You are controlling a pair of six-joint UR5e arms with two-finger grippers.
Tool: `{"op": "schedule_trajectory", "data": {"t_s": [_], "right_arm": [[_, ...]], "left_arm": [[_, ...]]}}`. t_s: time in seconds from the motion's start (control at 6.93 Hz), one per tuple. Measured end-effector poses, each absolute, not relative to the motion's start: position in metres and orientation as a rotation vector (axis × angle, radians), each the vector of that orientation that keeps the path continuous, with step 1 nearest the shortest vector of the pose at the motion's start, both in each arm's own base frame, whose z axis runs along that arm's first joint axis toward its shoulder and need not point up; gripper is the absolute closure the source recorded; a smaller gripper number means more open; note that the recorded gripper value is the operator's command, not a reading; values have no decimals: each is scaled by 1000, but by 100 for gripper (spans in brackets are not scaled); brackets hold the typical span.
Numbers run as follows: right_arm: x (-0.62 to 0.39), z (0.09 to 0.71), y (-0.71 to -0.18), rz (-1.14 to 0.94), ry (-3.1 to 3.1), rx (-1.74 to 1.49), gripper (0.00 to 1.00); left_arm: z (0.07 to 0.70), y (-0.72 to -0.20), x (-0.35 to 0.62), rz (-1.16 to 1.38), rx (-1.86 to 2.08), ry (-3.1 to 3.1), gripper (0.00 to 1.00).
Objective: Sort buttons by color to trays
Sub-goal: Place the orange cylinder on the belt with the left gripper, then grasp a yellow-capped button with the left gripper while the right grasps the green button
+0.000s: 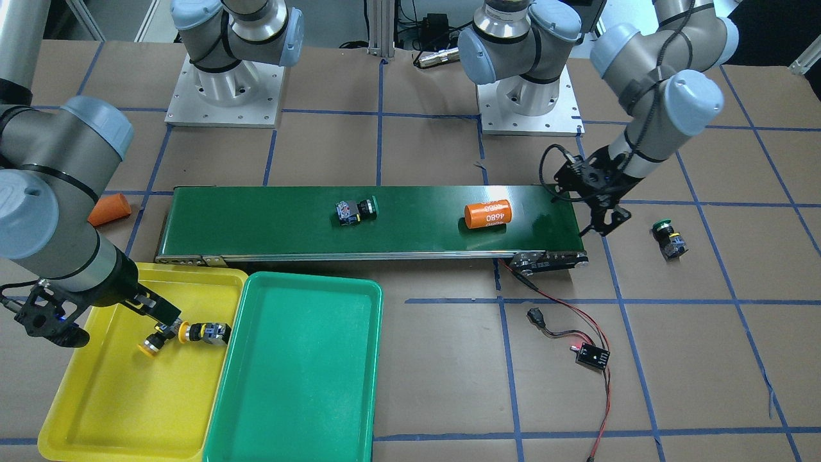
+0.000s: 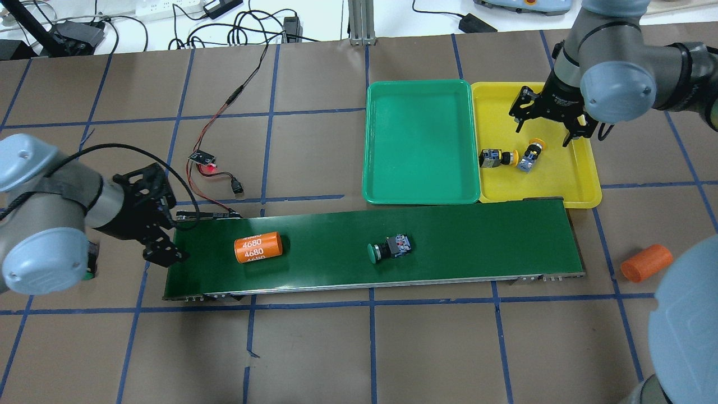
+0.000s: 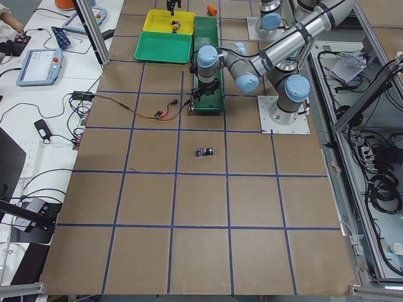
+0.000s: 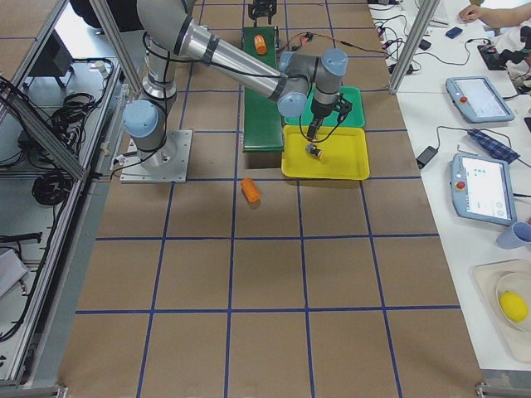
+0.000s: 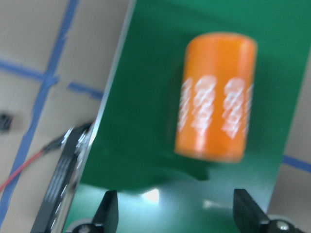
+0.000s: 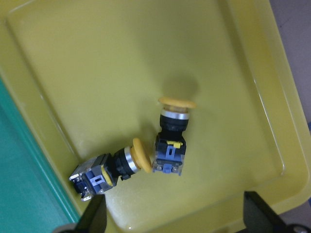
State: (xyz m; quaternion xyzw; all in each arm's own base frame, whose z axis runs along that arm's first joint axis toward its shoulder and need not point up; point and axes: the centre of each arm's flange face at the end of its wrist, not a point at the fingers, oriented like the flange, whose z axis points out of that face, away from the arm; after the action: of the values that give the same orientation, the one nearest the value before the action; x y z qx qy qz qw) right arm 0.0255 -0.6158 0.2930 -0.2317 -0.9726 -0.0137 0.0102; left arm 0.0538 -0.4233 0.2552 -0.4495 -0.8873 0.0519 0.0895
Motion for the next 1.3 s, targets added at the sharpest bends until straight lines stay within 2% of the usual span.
{"op": "schedule_trajectory", "data": {"t_s": [0.29,0.72,1.01,1.15,1.3], "right_arm": [[44,337,-581,-137,-3030,-913,0],[99,398,-480,-232,-2886,-1287,0],[136,374,-429,-239,-2798,-1409,0],[146,353,-423,-218,-2794,-1445,0],[152,336,-420,-209,-2788,-1471,0]], "left_arm": [[245,-407,146,195,-998,-2761,14],[222,-408,217,228,-524,-2956,15],[200,-412,236,159,-367,-3048,15],[193,-411,241,105,-323,-3091,24],[188,-410,243,80,-304,-3111,63]]}}
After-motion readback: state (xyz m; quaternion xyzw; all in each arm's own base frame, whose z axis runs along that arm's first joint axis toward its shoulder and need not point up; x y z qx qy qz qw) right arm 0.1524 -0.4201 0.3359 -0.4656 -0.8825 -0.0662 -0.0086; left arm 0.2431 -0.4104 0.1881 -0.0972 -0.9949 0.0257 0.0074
